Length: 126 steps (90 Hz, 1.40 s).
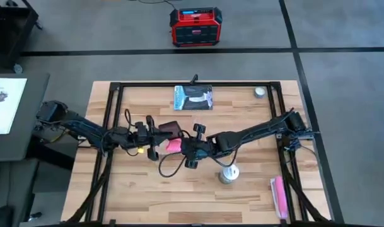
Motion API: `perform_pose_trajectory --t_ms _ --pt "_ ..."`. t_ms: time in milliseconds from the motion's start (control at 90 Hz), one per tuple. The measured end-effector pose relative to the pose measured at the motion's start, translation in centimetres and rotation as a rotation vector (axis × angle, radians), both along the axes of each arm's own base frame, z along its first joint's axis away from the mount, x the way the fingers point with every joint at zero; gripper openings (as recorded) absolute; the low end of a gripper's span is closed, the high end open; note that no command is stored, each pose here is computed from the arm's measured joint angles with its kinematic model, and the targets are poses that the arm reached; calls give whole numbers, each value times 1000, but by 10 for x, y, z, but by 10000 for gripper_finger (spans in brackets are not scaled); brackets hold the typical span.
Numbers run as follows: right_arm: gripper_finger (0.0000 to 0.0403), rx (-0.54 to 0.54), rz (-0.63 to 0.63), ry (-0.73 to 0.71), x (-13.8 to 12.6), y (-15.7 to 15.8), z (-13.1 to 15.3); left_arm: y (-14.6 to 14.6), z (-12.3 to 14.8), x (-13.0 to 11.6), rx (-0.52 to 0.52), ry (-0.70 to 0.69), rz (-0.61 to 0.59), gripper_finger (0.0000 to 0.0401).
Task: Apply microfiber cloth
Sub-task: Wipe the front of the cellphone with the pink microfiber cloth
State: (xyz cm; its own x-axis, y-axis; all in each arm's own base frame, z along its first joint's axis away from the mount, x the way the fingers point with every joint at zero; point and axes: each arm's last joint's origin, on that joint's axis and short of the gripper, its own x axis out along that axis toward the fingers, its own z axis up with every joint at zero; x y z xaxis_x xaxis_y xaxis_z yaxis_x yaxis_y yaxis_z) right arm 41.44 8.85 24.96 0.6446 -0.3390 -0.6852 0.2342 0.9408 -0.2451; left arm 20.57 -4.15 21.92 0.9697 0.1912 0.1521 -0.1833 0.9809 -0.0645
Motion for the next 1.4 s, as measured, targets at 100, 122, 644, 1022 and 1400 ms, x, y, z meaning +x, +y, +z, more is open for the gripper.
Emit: perform_pose_trajectory --t_ms 100,122,644,1022,1400 --pt "0 0 6 21 -3 4 -1 1 4 -5 1 5 4 2" --pt "0 0 8 23 -3 5 -2 1 4 -5 2 9 3 2" --pt "0 425 232 -57 -2 46 -22 7 2 -7 4 59 34 2" --pt "0 560 221 126 10 42 -78 7 -1 -7 1 84 35 2" --pt "30 481 174 29 36 5 -101 7 -4 -7 -1 115 33 2"
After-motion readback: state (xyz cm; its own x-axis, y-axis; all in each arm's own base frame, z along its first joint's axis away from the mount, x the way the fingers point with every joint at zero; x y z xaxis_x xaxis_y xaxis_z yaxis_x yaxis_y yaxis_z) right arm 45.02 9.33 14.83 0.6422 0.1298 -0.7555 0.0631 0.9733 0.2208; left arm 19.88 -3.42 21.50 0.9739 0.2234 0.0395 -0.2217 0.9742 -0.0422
